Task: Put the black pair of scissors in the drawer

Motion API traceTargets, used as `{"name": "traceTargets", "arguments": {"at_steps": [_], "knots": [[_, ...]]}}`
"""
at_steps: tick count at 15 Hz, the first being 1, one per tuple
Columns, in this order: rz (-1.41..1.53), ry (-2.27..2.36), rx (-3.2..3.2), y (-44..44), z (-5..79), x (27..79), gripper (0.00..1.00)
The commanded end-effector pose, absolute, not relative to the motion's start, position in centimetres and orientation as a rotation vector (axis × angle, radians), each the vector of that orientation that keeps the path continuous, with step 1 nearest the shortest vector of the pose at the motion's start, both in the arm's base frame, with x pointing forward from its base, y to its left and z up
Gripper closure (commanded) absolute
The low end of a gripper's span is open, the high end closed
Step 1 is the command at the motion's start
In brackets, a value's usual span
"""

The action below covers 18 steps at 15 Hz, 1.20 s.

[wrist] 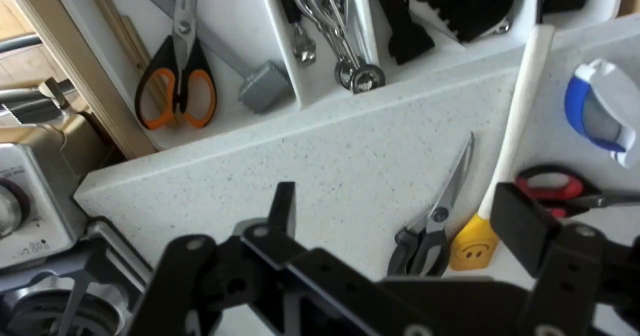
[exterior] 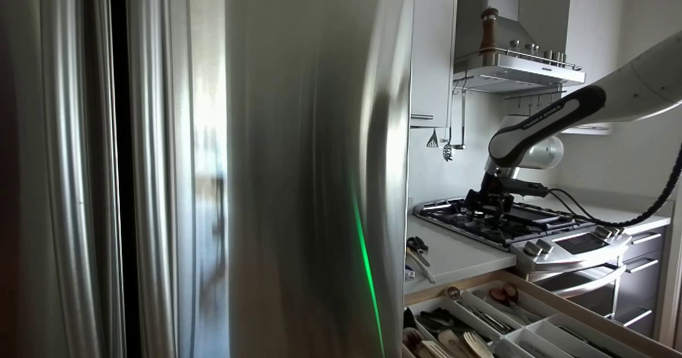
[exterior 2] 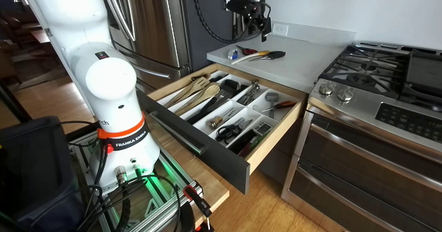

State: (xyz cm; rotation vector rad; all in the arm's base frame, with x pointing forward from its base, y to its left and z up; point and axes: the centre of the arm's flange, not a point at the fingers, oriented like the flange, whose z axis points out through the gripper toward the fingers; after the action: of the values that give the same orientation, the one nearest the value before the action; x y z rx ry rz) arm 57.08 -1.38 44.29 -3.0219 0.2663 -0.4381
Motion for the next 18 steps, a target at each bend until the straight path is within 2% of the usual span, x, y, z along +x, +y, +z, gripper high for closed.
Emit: {"name": "traceTargets", "arguments": {"at_steps": [1, 6, 7, 15, 18], "knots": [[-0.521, 0.358, -3.057, 0.0, 44.5, 64.1, 0.0], [-0.66, 0.326, -3.086, 0.5, 43.9, 70.5, 0.0], [-0.619, 0.309, -3.077, 0.1, 44.5, 66.8, 0.0], [-0.634, 0.308, -3.074, 0.2, 44.6, 67.5, 0.0], [-0.613, 0.425, -3.065, 0.4, 43.4, 70.2, 0.0]]}}
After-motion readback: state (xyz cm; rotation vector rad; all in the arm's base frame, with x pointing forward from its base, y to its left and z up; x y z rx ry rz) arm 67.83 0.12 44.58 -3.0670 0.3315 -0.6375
